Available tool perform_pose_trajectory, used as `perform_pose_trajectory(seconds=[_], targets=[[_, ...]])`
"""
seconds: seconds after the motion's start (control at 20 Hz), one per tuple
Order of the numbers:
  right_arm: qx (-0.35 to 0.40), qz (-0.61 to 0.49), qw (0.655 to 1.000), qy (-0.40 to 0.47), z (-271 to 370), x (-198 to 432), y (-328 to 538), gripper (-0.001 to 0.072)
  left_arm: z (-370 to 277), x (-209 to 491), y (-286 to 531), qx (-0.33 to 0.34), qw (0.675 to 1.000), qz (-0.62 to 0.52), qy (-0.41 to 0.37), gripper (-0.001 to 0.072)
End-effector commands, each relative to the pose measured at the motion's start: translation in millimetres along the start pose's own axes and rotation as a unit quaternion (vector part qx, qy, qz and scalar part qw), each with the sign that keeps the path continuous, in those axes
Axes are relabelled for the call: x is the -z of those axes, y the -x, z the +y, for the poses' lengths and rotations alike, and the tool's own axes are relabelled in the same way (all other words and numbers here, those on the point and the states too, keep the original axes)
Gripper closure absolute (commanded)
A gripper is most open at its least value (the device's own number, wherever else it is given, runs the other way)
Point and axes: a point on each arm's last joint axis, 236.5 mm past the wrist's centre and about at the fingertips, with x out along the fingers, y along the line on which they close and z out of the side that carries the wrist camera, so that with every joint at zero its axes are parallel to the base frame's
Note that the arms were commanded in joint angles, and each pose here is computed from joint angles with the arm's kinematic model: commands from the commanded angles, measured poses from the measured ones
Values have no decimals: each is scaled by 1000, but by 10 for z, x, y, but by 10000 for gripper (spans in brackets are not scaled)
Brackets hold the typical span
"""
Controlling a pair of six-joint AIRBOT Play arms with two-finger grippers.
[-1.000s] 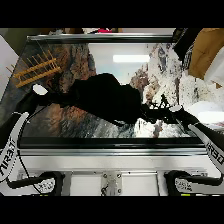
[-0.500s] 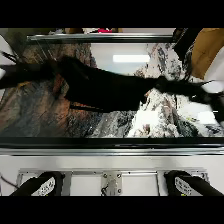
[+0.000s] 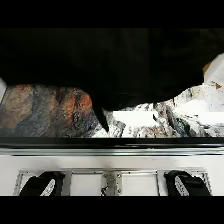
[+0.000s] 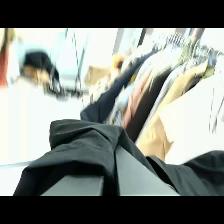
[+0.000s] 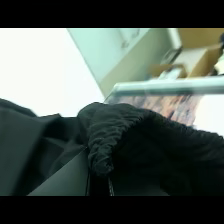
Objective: Fold the clothes and pants, and hang the long-sleeved shirts on hangers.
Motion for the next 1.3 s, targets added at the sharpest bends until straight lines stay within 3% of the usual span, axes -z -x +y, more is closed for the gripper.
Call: perform_pose_trajectory(seconds=[0.0,0.25,0.5,0.75,0.8,0.85,0.9,0.95,1.1,1.25], targets=[[60,-4,998,-32,-37,46,268,685,47,-115,21,-15,999,-20,-21,697],[96,113,978,-145,-516,630,-11,685,939,655,-942,-57,994,85,39,696],[204,212,930,-218,-1892,1525,-709,685,2192,1906,-2037,-113,972,150,144,696],[262,141,912,-281,-3259,1922,-1663,680,2830,2728,-2801,-122,962,181,162,696],[267,125,906,-304,-3447,1996,-1778,628,2867,2898,-2879,-119,960,195,161,586],[270,112,899,-326,-3594,2055,-1860,391,2894,3064,-2927,-119,957,206,167,132],[270,103,893,-346,-3682,2080,-1902,173,2920,3202,-2932,-120,953,218,171,-7],[267,98,892,-352,-3740,2052,-1904,121,2955,3295,-2899,-125,949,228,176,2],[252,78,924,-278,-3782,1639,-1684,124,3158,3370,-2534,-150,933,265,192,39],[234,90,949,-192,-3511,1245,-1320,124,3269,3572,-1875,-173,894,354,213,39]])
